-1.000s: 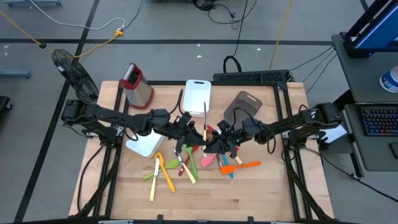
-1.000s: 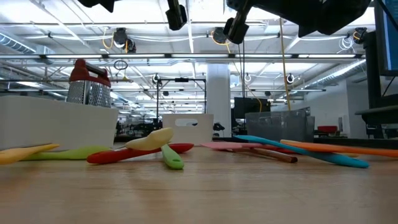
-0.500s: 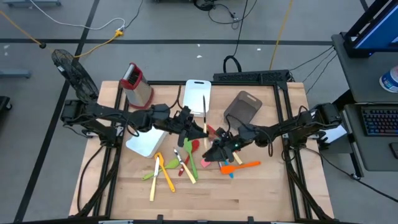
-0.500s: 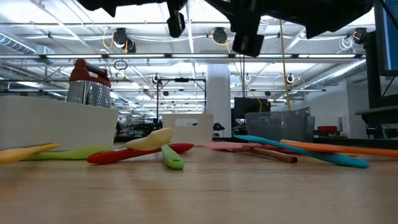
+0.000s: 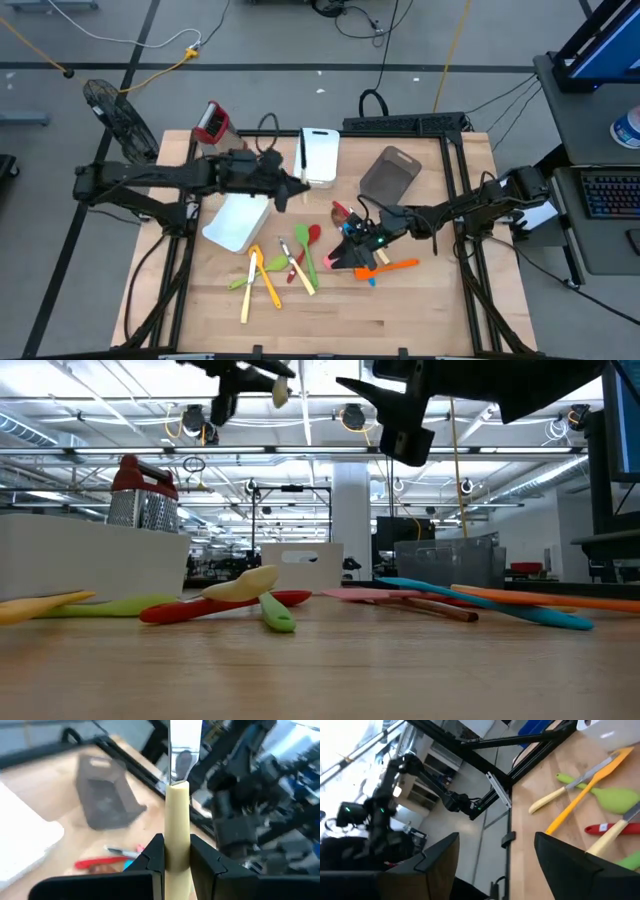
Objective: Pick & Place Kitchen Items
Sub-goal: Put the yellow table knife into the bottom white bin
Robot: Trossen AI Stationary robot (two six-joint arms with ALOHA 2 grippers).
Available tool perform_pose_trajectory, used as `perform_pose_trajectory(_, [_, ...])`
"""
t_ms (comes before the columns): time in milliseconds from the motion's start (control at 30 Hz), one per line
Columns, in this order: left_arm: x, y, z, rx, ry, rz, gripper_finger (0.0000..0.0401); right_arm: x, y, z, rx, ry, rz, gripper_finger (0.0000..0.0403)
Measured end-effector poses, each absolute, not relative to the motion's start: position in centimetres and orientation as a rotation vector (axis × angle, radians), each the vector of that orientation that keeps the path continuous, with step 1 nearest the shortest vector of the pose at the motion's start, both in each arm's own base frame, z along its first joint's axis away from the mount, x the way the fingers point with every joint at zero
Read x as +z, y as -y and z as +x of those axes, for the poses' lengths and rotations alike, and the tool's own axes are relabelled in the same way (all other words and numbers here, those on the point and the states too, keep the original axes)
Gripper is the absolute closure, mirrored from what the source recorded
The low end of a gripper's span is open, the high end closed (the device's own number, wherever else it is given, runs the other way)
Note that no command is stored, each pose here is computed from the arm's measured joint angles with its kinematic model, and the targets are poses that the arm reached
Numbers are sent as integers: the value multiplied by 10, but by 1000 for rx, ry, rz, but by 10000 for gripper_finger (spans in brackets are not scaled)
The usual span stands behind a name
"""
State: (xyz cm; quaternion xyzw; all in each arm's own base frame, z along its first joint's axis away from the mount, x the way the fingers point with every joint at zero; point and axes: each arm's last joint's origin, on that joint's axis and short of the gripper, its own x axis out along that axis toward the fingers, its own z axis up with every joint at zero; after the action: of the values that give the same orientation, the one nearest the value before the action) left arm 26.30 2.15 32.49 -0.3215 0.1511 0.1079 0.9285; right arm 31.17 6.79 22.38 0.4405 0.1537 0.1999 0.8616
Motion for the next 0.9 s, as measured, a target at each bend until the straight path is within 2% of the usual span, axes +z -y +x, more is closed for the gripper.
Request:
perform_pose_trajectory(300, [336, -3, 214, 518, -707, -786, 355, 226, -49, 315, 384, -224, 730, 156])
perform_pose_trajectory(600, [309, 11, 171, 810, -1244, -798, 355, 227, -21, 320, 119, -87, 365, 165])
perform_pose_trajectory(700, [307, 15, 164, 831, -1355, -817, 355, 227, -15, 320, 56, -74, 311, 171])
perform_pose_trajectory(900, [290, 24, 163, 722, -1496, -912, 355, 227, -5, 320, 26, -69, 292, 182])
